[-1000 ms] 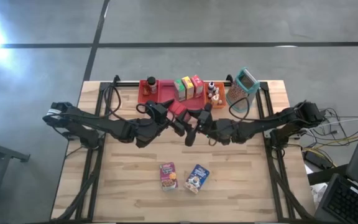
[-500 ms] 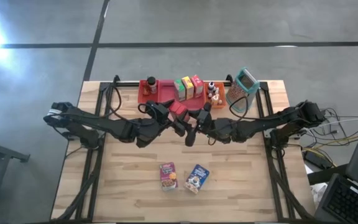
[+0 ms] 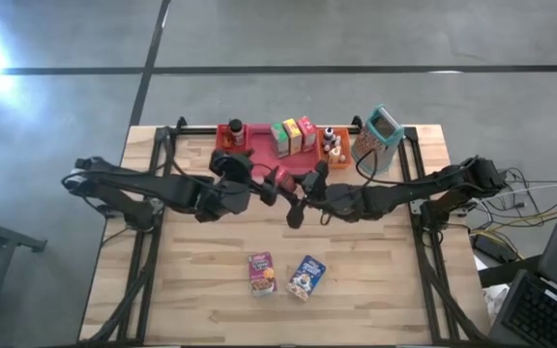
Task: Pick & Place Kitchen Items
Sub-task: Put the red seasoning can into the red bin
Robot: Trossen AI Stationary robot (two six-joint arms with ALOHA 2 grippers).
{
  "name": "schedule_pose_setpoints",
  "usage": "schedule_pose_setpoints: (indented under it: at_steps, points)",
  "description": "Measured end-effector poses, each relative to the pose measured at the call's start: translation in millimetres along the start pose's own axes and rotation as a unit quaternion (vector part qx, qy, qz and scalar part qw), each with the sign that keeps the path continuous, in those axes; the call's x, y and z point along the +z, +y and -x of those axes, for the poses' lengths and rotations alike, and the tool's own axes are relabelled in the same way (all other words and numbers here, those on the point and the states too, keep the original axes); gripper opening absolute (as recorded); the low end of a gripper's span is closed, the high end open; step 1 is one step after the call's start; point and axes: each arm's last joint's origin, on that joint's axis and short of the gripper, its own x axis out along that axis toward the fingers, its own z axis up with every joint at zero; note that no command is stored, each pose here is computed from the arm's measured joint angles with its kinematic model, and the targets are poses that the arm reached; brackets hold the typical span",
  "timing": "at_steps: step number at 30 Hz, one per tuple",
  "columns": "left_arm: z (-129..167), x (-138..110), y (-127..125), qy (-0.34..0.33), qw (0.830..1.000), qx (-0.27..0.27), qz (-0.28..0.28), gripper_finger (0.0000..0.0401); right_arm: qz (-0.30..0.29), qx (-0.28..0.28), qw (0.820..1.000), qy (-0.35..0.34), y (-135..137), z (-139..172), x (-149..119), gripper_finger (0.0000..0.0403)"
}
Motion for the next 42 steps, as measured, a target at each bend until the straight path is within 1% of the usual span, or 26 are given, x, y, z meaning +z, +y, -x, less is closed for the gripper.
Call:
schedule_pose_setpoints:
  at_steps: [2,5,8,10,11,13,16,18,20,22,25,29,31,35,36,39,42]
  points:
    - [1.6,0.9,3.0,0.004,1.000,0.000,-0.026,0.0383,0.001,0.020,1.000,0.010,1.5,0.6,-1.4,0.0184]
    - [2.8,-4.1,4.2,0.028,0.998,-0.019,-0.051,0.0383,0.014,0.066,0.997,0.049,4.8,2.4,-8.5,0.0193]
    - [5.6,-7.8,5.0,0.064,0.994,-0.059,-0.070,0.0383,0.026,0.109,0.989,0.102,8.0,7.2,-17.3,0.0198]
    - [8.1,-11.2,7.4,0.101,0.986,-0.092,-0.091,0.0383,0.030,0.139,0.980,0.136,10.9,12.3,-22.0,0.0196]
    - [9.5,-13.4,8.4,0.126,0.981,-0.114,-0.099,0.0383,0.035,0.157,0.975,0.153,12.5,15.4,-24.4,0.0193]
    - [12.5,-19.8,10.8,0.187,0.964,-0.159,-0.107,0.0383,0.038,0.201,0.962,0.181,17.5,21.3,-27.9,0.0186]
    - [18.5,-29.3,12.4,0.273,0.928,-0.226,-0.119,0.0383,0.038,0.276,0.935,0.218,25.3,30.0,-32.5,0.0182]
    - [22.1,-36.7,12.7,0.306,0.909,-0.250,-0.133,0.0383,0.038,0.313,0.919,0.236,29.9,35.0,-34.8,0.0186]
    - [23.8,-45.2,11.9,0.321,0.899,-0.261,-0.142,0.0383,0.039,0.329,0.911,0.243,32.9,38.3,-36.1,0.0197]
    - [24.1,-52.5,11.7,0.325,0.896,-0.261,-0.152,0.0383,0.042,0.331,0.909,0.248,33.8,40.4,-37.0,0.0206]
    - [21.7,-60.6,11.4,0.325,0.896,-0.261,-0.150,0.0383,0.042,0.330,0.910,0.248,33.5,40.8,-36.3,0.0209]
    - [17.4,-68.2,8.3,0.305,0.906,-0.260,-0.134,0.0383,0.046,0.322,0.913,0.244,31.3,38.8,-35.9,0.0192]
    - [15.7,-70.0,8.1,0.292,0.913,-0.249,-0.140,0.0383,0.052,0.320,0.914,0.243,29.4,37.3,-35.6,0.0179]
    - [14.6,-70.1,8.3,0.281,0.919,-0.236,-0.147,0.0383,0.072,0.305,0.909,0.276,23.7,37.7,-41.9,0.0161]
    - [14.9,-69.5,8.7,0.280,0.919,-0.236,-0.146,0.0383,0.080,0.294,0.909,0.284,22.0,38.1,-43.8,0.0160]
    - [15.8,-68.5,10.7,0.281,0.920,-0.231,-0.143,0.0383,0.102,0.242,0.918,0.298,17.7,37.2,-49.4,0.0164]
    - [17.2,-69.3,15.0,0.285,0.924,-0.209,-0.146,0.0383,0.097,0.199,0.928,0.301,14.8,35.9,-51.8,0.0179]
